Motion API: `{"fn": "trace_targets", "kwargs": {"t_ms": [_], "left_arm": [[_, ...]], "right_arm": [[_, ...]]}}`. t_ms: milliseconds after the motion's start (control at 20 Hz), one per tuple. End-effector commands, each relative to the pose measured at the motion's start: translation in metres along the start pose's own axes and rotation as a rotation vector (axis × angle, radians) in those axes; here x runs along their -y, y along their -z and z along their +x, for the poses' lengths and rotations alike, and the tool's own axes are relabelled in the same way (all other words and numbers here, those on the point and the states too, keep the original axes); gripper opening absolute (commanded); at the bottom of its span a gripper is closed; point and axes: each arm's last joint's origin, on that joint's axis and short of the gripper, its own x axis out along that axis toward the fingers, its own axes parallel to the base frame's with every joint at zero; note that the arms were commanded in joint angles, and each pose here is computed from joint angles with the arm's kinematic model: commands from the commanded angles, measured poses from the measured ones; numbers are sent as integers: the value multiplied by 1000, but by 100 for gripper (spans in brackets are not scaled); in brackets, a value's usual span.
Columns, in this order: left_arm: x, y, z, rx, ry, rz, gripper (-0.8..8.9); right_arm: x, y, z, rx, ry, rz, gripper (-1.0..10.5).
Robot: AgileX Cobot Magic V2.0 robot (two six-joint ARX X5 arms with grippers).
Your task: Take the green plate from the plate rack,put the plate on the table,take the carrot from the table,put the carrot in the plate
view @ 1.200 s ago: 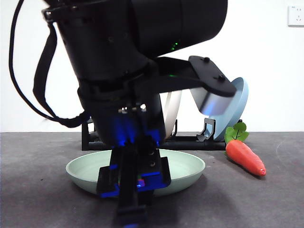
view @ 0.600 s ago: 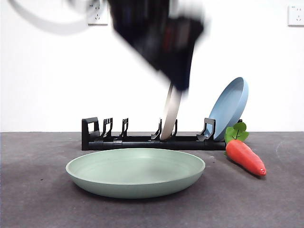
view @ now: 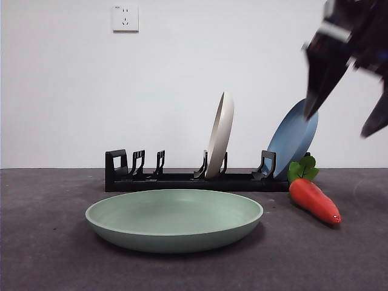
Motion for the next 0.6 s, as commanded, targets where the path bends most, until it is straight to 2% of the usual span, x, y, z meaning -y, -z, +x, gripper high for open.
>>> {"fn": "trace_targets", "kwargs": {"t_ms": [50, 300, 500, 550, 600], "left_arm": [[-6, 0, -13, 14, 3, -33, 391], [-11, 5, -22, -8, 1, -66, 391], [-11, 6, -22, -21, 0, -61, 391], [-11, 6, -22, -21, 0, -61, 391], [-11, 6, -22, -20, -1, -61, 391]], "right_arm": [[0, -8, 27, 7, 38, 11, 692], [2, -12, 81, 7, 111, 39, 691], [5, -11, 107, 4, 143, 68, 687], [5, -10, 110, -1, 152, 76, 678], [6, -8, 113, -11, 157, 83, 620]]}}
